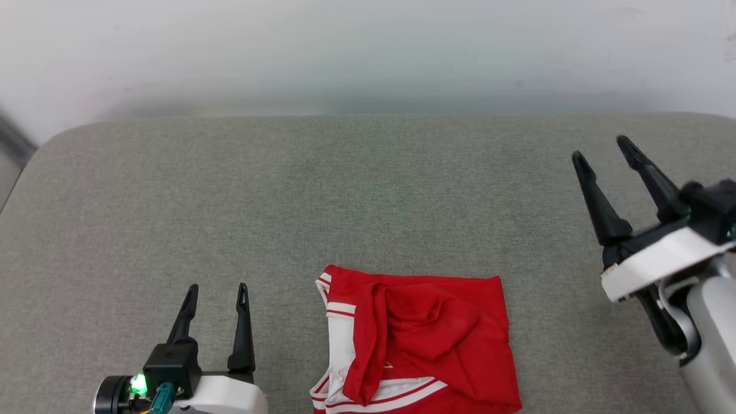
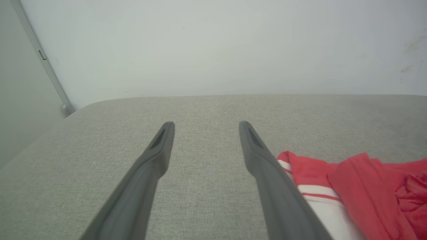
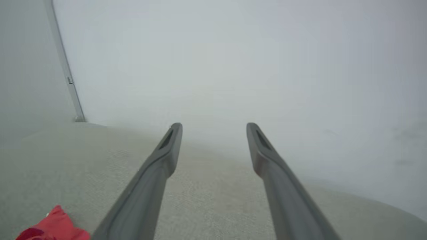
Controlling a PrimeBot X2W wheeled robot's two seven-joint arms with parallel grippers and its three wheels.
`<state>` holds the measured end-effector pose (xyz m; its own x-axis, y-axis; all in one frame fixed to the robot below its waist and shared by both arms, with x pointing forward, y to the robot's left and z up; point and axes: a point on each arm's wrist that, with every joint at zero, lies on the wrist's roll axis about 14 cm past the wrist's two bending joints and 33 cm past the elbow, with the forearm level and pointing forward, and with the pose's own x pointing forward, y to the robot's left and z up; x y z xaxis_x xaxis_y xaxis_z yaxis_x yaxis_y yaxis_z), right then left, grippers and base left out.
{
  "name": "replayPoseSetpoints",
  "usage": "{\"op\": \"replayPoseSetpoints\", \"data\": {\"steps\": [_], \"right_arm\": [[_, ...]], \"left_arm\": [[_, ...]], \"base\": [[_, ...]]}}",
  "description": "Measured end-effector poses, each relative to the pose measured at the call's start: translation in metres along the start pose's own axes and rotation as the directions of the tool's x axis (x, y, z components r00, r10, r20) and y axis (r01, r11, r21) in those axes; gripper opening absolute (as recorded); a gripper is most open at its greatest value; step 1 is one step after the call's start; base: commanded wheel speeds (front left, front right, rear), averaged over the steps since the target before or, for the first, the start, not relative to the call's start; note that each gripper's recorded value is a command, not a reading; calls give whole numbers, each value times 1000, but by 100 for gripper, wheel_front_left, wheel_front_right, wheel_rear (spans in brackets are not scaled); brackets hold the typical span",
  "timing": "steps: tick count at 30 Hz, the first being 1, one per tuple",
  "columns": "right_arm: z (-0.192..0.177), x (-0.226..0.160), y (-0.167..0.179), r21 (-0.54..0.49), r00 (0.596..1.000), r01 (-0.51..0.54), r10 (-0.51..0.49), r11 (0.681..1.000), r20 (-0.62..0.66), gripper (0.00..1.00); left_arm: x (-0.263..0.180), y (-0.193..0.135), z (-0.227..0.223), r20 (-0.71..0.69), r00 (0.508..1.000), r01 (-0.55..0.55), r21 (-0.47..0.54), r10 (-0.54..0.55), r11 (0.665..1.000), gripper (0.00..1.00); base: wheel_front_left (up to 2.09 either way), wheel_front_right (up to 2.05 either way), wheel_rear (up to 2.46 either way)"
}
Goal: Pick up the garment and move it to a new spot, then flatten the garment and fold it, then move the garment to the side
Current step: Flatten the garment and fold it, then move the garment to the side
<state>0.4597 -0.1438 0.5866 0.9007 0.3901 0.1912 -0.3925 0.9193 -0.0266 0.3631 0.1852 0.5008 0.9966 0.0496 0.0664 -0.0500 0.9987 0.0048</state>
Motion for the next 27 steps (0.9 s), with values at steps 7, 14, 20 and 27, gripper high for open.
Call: {"op": "replayPoseSetpoints", "data": {"steps": [7, 14, 20, 27], "right_arm": [[-10, -40, -21, 7, 983, 179, -179, 984, 35, 100], [-26, -74, -8, 77, 964, 263, -264, 962, 13, 100], [-40, -95, 4, 98, 957, 290, -288, 952, -30, 100], [-50, -107, 14, 109, 954, 298, -292, 948, -68, 100]], "left_arm": [[-2, -2, 2, 5, 1000, 12, 4, -12, 1000, 100], [-4, -2, 3, 7, 1000, 16, 9, -16, 1000, 100], [-6, 0, 3, 8, 1000, 13, 13, -13, 1000, 100], [-9, 2, 1, 1, 1000, 8, 15, -8, 1000, 100]], "base": [[0, 0, 0], [0, 0, 0], [0, 0, 0], [0, 0, 0]]}}
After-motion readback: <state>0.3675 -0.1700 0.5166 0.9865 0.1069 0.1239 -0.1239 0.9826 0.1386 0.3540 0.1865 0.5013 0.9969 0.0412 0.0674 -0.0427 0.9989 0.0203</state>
